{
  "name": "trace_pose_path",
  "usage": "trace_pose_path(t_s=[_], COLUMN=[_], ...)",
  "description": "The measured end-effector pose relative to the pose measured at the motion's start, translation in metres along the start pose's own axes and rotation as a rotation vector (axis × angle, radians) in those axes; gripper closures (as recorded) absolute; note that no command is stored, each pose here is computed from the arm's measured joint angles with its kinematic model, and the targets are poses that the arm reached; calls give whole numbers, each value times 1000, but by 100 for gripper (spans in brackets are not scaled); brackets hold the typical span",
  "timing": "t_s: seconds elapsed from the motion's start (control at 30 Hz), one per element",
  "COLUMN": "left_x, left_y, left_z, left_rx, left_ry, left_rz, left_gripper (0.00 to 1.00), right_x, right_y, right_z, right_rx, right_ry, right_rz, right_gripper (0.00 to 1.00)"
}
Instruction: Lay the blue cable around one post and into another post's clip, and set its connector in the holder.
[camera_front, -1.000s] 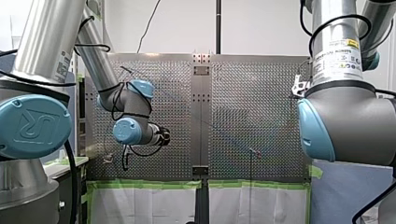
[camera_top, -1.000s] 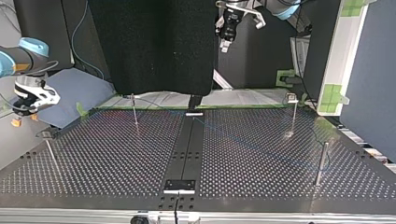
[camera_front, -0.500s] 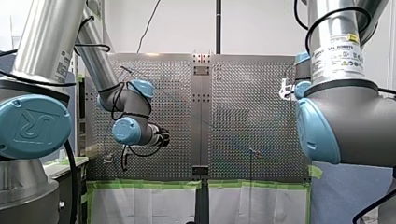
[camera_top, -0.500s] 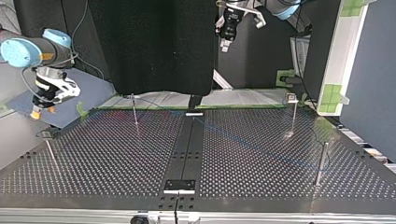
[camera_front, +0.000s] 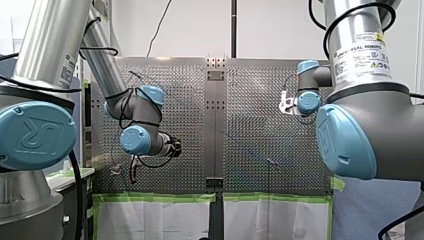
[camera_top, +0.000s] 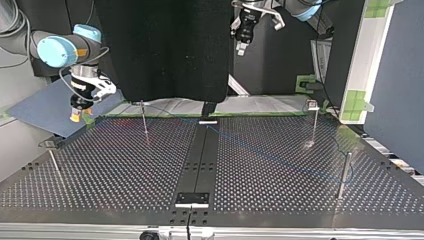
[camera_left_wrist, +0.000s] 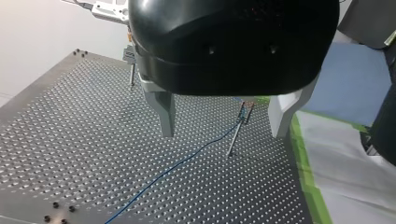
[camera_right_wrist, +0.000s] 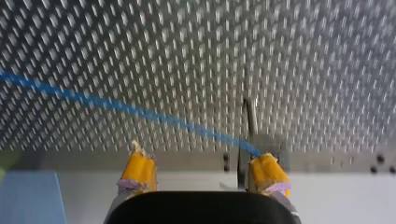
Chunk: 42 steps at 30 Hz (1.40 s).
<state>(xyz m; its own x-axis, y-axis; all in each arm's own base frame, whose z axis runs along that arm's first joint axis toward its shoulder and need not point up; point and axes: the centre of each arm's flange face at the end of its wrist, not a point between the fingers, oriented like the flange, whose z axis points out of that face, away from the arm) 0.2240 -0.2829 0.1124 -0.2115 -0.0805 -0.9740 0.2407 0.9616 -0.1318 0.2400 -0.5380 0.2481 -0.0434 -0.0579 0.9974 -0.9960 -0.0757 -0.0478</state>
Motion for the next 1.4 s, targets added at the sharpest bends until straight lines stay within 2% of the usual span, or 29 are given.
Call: trace_pose_path(t_s=[0.17,0.33,0.47,0.57,0.73,0.9,1.2,1.4], left_x=[-6,-18,-26,-28,-27,-26,-26,-26], left_y=[-1,-3,-2,1,8,12,14,14], left_z=[8,24,33,35,33,32,31,31], left_rx=[-1,-11,-40,-73,-123,-160,-173,-174], left_ry=[-41,-78,-85,-74,-53,-49,-42,-42], left_rz=[-24,-35,-16,6,22,25,28,28], left_gripper=[0,0,0,0,0,0,0,0], right_x=[-4,-8,-14,-21,-34,-52,-79,-81], right_y=[-29,-51,-72,-84,-101,-119,-144,-166], right_z=[-12,-25,-40,-51,-69,-95,-138,-156], right_rx=[74,122,159,184,222,270,352,408], right_ry=[-17,-47,-76,-85,-93,-110,-116,-81], right_rz=[-21,-46,-68,-77,-85,-94,-98,-93], right_gripper=[1,1,1,1,1,1,1,1])
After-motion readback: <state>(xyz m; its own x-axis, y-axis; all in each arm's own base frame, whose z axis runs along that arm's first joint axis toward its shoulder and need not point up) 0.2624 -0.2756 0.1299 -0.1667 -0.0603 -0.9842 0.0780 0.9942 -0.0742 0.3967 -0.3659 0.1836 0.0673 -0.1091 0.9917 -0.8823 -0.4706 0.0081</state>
